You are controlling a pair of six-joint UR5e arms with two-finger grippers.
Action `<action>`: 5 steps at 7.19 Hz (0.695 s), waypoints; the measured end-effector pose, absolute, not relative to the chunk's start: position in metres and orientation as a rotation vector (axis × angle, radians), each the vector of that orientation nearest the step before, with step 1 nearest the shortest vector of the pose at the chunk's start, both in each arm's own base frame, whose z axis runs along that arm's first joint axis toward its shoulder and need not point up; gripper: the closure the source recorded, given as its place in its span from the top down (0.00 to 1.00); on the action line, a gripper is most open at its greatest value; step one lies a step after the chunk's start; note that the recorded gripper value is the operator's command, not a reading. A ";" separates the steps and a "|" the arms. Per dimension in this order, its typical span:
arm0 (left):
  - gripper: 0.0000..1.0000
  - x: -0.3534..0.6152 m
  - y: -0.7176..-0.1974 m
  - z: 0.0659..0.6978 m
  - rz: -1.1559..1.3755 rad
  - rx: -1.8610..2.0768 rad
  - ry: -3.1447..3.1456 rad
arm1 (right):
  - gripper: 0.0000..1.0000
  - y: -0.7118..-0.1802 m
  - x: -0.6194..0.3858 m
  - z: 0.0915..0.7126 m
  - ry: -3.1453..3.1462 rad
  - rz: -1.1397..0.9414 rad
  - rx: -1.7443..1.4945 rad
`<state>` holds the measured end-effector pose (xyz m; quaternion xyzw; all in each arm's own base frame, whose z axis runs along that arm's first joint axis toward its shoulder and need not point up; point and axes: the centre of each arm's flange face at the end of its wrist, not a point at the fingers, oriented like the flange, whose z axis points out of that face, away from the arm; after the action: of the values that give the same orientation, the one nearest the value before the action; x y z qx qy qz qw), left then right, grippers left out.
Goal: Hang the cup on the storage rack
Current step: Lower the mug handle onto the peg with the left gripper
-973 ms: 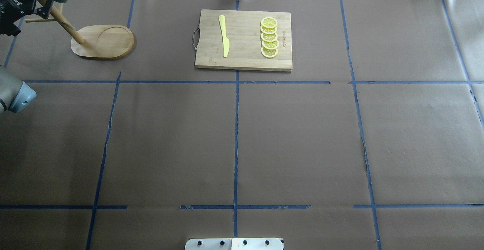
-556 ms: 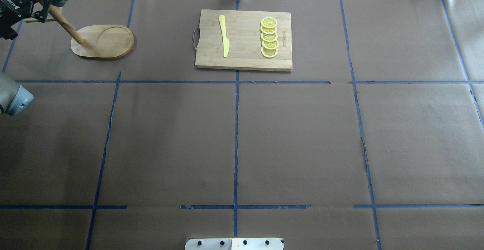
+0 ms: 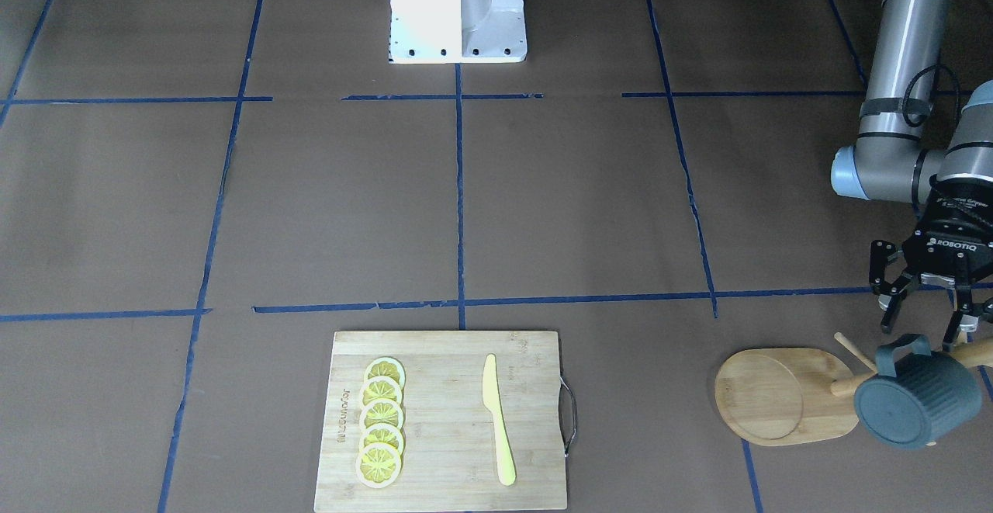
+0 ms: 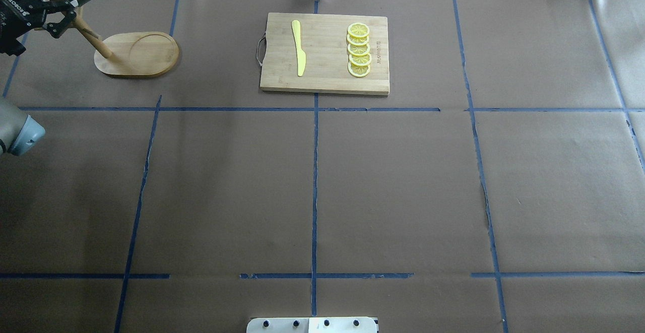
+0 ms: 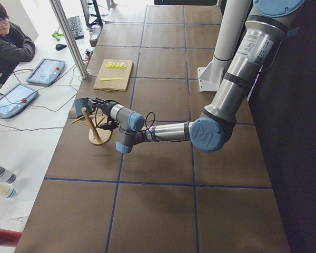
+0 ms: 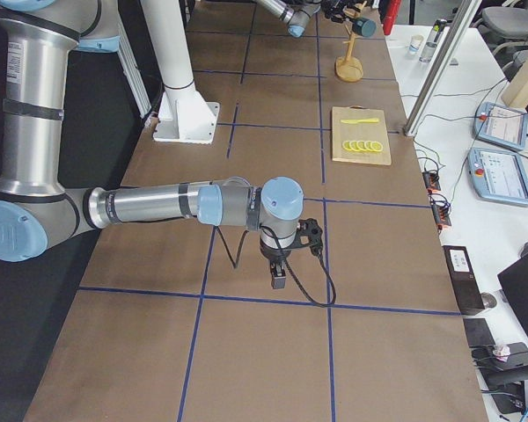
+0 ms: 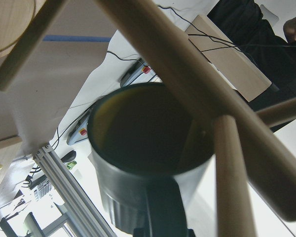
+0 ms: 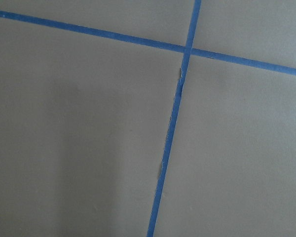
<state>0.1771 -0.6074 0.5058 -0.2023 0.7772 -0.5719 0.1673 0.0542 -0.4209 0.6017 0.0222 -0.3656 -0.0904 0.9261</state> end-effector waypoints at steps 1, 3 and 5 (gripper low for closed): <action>1.00 0.178 -0.608 0.505 -1.625 -0.577 2.210 | 1.00 -0.421 0.054 0.602 -0.750 -0.185 0.045; 1.00 0.178 -0.606 0.496 -1.596 -0.590 2.217 | 1.00 -0.420 0.054 0.602 -0.751 -0.184 0.044; 1.00 0.170 -0.589 0.478 -1.491 -0.582 2.231 | 1.00 -0.420 0.054 0.600 -0.753 -0.184 0.048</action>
<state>0.1700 -0.5890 0.4779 -0.2078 0.7967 -0.5323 0.1968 0.0538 -0.4203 0.5996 0.0232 -0.3671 -0.0895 0.9256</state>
